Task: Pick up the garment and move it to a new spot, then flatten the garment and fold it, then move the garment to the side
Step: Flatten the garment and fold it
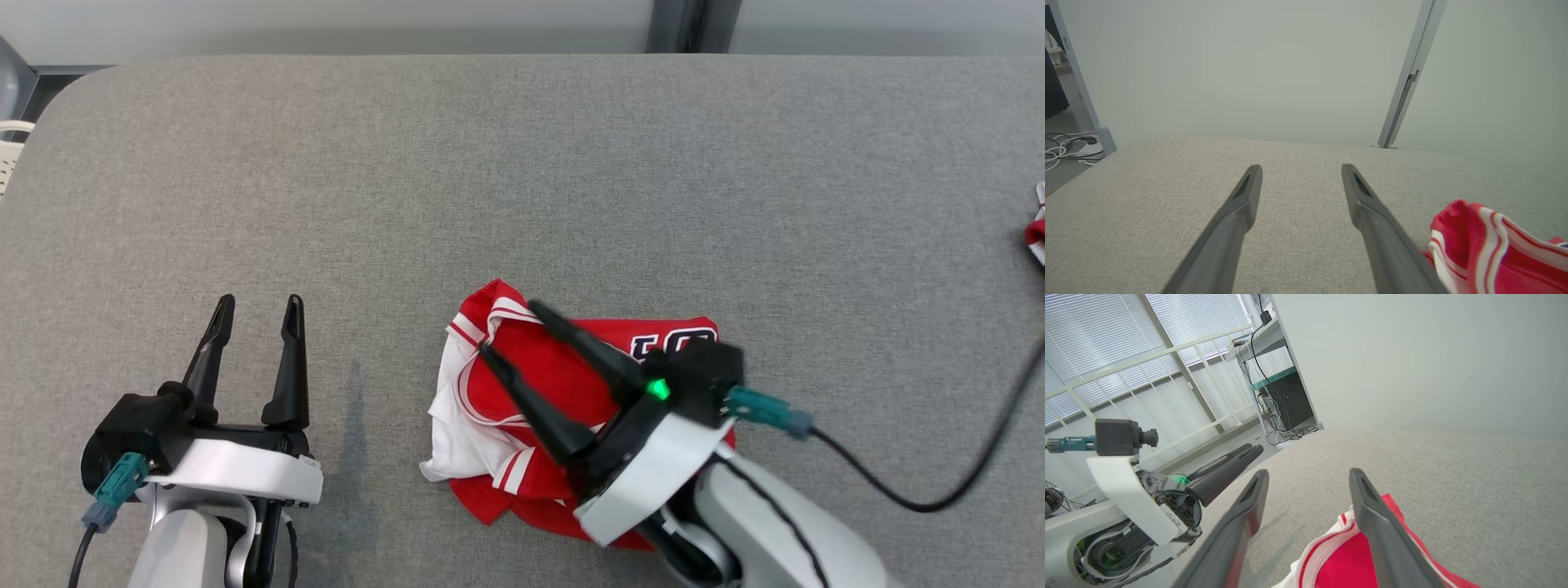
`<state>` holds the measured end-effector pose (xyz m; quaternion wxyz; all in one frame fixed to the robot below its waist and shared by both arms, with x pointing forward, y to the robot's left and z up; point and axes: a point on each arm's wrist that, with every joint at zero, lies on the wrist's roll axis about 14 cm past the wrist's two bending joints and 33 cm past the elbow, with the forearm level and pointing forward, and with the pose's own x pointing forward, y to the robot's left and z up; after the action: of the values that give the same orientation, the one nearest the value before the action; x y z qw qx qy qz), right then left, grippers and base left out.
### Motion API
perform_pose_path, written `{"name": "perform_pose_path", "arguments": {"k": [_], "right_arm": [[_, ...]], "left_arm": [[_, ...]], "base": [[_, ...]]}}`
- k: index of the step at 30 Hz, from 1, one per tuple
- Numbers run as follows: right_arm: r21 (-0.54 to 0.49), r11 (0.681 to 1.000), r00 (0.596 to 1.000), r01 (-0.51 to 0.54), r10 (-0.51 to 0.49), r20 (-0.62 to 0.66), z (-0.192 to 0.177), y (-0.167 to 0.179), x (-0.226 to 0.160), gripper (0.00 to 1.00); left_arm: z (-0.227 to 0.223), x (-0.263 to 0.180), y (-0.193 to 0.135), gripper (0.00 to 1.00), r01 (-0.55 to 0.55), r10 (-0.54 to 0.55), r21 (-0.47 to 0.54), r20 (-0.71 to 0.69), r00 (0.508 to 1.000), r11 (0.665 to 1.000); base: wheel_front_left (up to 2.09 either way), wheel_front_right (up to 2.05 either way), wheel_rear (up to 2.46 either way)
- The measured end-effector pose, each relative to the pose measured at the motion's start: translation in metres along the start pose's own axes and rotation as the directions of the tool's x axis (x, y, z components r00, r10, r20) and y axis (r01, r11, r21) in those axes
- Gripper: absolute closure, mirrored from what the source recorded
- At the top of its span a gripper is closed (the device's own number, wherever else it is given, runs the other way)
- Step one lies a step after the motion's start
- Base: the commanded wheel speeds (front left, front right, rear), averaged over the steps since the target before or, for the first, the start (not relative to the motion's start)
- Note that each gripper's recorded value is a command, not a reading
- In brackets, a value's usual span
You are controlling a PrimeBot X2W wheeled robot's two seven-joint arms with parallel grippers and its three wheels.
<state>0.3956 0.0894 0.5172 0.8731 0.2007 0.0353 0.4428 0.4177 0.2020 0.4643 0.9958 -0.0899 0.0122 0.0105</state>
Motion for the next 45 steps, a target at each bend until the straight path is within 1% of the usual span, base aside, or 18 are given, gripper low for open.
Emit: {"name": "perform_pose_path", "arguments": {"k": [3,6,8,11,15,17,18,20,23,25,27,29,33,45], "right_arm": [[-0.042,0.999,0.995,0.034,-0.030,0.099,0.029,-0.013,-0.003,0.00],[-0.073,0.990,0.979,0.120,-0.106,0.172,0.051,-0.037,-0.017,0.00],[-0.094,0.977,0.963,0.193,-0.170,0.210,0.062,-0.057,-0.031,0.00],[-0.110,0.945,0.929,0.308,-0.275,0.247,0.072,-0.086,-0.055,0.00],[-0.137,0.877,0.870,0.461,-0.416,0.264,0.076,-0.123,-0.096,0.00],[-0.159,0.836,0.839,0.525,-0.478,0.259,0.075,-0.138,-0.117,0.00],[-0.180,0.796,0.809,0.578,-0.529,0.257,0.075,-0.149,-0.136,0.00],[-0.189,0.762,0.781,0.619,-0.573,0.249,0.073,-0.156,-0.154,0.00],[-0.197,0.716,0.741,0.670,-0.629,0.235,0.070,-0.164,-0.177,0.00],[-0.196,0.693,0.720,0.693,-0.656,0.227,0.068,-0.167,-0.189,0.00],[-0.197,0.677,0.705,0.709,-0.674,0.220,0.066,-0.169,-0.197,0.00],[-0.193,0.669,0.696,0.718,-0.683,0.223,0.067,-0.170,-0.201,0.00],[-0.191,0.661,0.688,0.726,-0.691,0.221,0.066,-0.169,-0.204,0.00],[-0.195,0.659,0.688,0.726,-0.697,0.205,0.063,-0.169,-0.204,0.00]], "left_arm": [[0.001,0.000,0.000,0.00,0.000,0.000,0.002,0.004,1.000,1.000],[0.003,0.001,-0.002,0.00,0.004,-0.004,-0.001,0.009,1.000,1.000],[0.003,0.001,-0.002,0.00,0.004,-0.004,-0.003,0.010,1.000,1.000],[0.003,0.001,-0.003,0.00,0.005,-0.005,-0.004,0.012,1.000,1.000],[0.001,0.000,-0.004,0.00,0.009,-0.009,0.001,0.006,1.000,1.000],[0.002,0.000,-0.005,0.00,0.012,-0.012,0.001,0.008,1.000,1.000],[0.002,0.000,-0.005,0.00,0.014,-0.014,0.004,0.008,1.000,1.000],[0.003,-0.001,-0.005,0.00,0.015,-0.015,0.007,0.011,1.000,1.000],[0.002,-0.004,-0.004,0.00,0.015,-0.015,0.014,0.006,1.000,1.000],[0.002,-0.005,-0.004,0.00,0.017,-0.018,0.017,0.004,1.000,1.000],[0.002,-0.005,-0.005,0.00,0.021,-0.021,0.018,0.005,1.000,1.000],[0.002,-0.006,-0.005,0.00,0.022,-0.022,0.020,0.002,1.000,1.000],[0.000,-0.008,-0.006,0.00,0.027,-0.027,0.022,-0.005,1.000,0.999],[-0.002,-0.009,-0.007,0.00,0.041,-0.040,0.032,-0.016,0.999,0.999]], "base": [[0.00,0.00,0.00],[0.00,0.00,0.00],[0.00,0.00,0.00],[0.00,0.00,0.00],[0.00,0.00,0.00],[0.00,0.00,0.00],[0.00,0.00,0.00],[0.00,0.00,0.00],[0.00,0.00,0.00],[0.00,0.00,0.00],[0.00,0.00,0.00],[0.00,0.00,0.00],[0.00,0.00,0.00],[0.00,0.00,0.00]]}}
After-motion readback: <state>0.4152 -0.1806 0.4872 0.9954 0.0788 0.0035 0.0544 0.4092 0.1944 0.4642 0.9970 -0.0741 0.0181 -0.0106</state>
